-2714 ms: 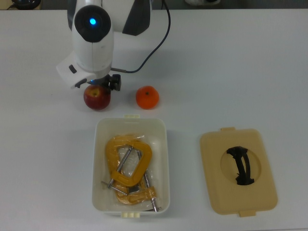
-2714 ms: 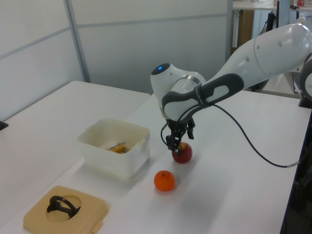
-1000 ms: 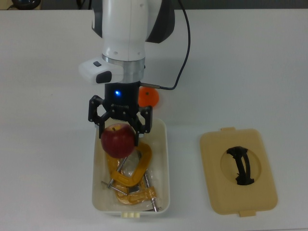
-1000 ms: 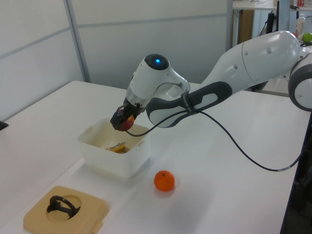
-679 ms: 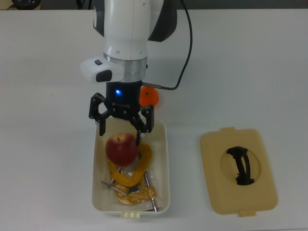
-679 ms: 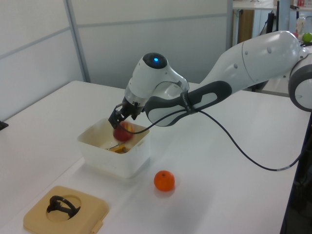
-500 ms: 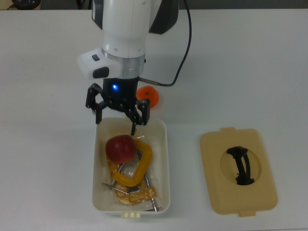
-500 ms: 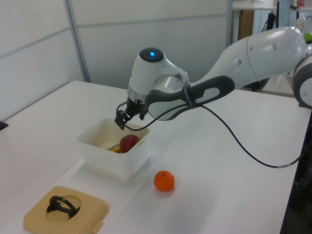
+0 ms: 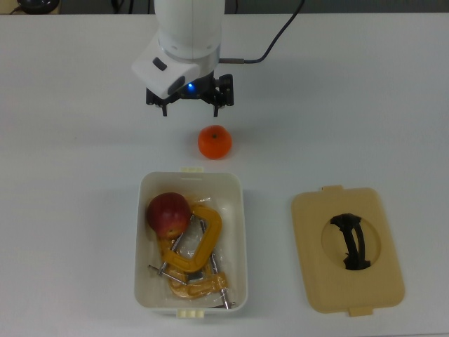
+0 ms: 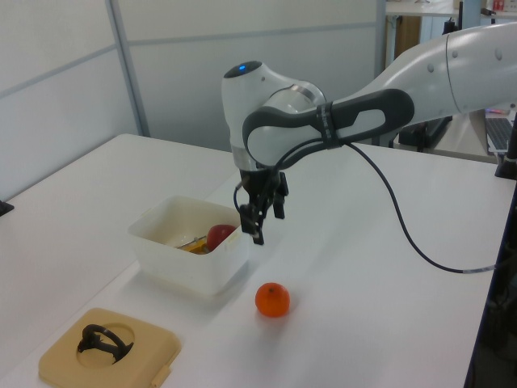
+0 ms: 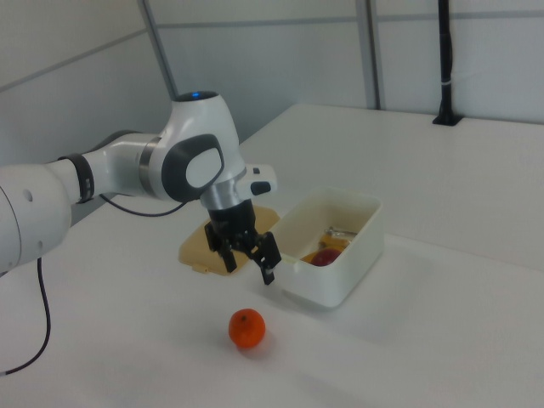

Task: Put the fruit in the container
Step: 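Move the gripper down onto the orange tangerine and grasp it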

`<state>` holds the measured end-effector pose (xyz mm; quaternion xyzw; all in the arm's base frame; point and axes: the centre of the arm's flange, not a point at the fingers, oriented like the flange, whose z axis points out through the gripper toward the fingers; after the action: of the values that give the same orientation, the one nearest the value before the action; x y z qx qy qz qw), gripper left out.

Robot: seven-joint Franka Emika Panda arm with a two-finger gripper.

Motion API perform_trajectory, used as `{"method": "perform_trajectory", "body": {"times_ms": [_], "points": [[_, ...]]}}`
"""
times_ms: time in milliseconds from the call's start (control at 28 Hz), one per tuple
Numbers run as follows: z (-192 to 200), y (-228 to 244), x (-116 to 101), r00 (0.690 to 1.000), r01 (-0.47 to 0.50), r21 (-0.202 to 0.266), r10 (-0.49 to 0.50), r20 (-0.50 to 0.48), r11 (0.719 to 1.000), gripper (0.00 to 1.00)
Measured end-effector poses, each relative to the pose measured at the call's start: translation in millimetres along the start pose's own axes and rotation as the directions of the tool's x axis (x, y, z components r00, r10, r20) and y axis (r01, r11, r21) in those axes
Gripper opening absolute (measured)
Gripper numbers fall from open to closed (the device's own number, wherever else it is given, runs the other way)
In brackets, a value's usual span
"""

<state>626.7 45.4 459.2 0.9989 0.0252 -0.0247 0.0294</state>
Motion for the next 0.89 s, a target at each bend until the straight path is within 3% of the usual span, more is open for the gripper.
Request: {"method": "perform_trajectory", "body": {"times_ms": [250,464,893], "points": [[68,-45,-6,0.987,0.128,-0.043,-0.123,0.107,0.991,1.00],[103,-66,-3,0.977,0.182,-0.067,-0.172,0.125,0.981,1.00],[136,-61,2,0.975,0.192,-0.168,-0.168,0.146,0.967,1.00]]}}
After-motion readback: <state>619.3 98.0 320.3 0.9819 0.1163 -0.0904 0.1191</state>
